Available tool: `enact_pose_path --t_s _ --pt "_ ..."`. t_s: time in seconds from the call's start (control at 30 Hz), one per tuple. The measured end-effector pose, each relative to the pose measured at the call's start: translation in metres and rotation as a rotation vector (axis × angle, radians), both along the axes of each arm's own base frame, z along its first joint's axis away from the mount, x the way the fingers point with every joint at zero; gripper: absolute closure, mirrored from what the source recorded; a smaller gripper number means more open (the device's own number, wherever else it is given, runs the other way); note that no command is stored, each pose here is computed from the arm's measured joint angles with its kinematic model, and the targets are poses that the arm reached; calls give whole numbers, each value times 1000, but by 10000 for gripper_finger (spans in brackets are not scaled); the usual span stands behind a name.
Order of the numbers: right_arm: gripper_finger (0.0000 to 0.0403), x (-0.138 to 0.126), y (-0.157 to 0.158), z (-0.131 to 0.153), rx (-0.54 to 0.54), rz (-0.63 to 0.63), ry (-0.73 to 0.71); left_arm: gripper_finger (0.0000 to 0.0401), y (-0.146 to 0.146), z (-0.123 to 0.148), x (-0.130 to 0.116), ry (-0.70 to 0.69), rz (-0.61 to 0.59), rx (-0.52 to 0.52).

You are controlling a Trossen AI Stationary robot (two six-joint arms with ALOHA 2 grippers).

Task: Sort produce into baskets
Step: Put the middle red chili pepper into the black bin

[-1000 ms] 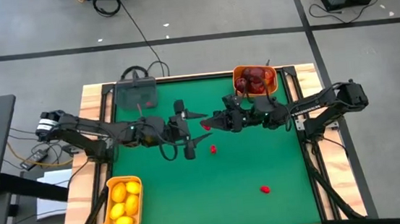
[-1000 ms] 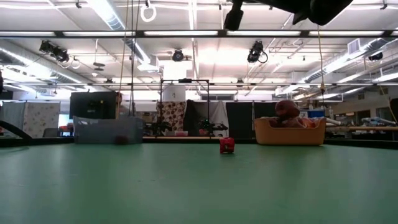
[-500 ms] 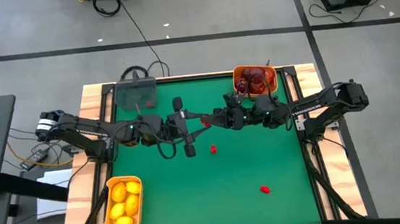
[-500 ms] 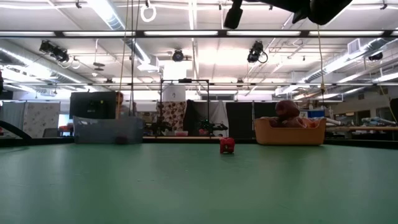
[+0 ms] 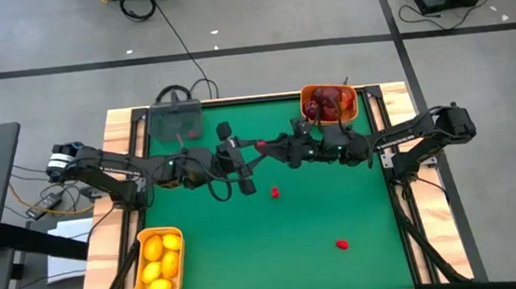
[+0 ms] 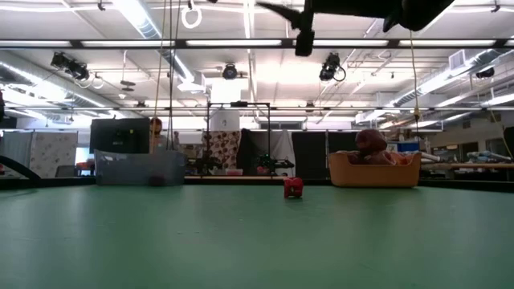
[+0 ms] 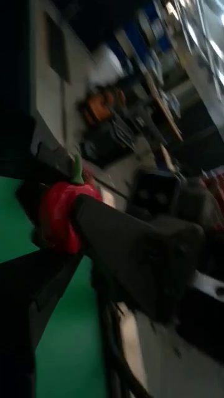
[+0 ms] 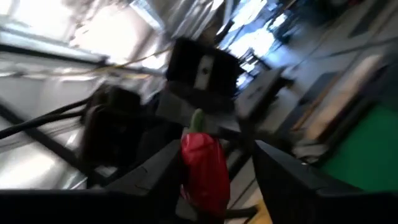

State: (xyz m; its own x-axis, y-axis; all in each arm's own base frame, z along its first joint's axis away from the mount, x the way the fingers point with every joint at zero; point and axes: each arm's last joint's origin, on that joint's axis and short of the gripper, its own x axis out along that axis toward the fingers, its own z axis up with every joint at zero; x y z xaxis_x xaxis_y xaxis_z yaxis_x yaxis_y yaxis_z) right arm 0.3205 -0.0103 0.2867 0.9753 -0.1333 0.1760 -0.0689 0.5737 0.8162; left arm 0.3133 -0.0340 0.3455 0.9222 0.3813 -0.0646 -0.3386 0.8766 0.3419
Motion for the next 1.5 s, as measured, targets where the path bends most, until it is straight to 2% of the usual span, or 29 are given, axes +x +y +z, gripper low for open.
enact_pose_path --t_s 0.13,0.27,0.43,0.53,0.67,0.87,1.07,1.27,1.37,1.5 --pt "179 0 -2 -1 -22 -72 8 232 3 -3 -4 62 81 12" --pt "176 -1 -3 -1 -17 -83 11 238 5 5 -15 29 103 -53" --pt "176 0 -5 -7 -10 -95 64 249 15 20 -34 1 184 -54" --pt "176 0 -5 -11 16 -104 106 253 29 22 -51 49 285 -87" --pt "176 0 -5 -25 74 -98 237 254 55 14 -76 169 405 -166" --pt "176 -1 6 -39 126 -48 376 254 100 -7 -103 377 587 -314" --pt "176 -1 21 -38 125 -10 373 254 143 -47 -115 505 732 -416" --pt "176 -3 33 -43 133 24 420 252 183 -85 -128 512 799 -698" --pt "176 -5 35 -48 148 46 471 237 195 -94 -130 542 842 -716" --pt "176 -7 35 -54 148 72 541 190 207 -102 -134 521 940 -756"
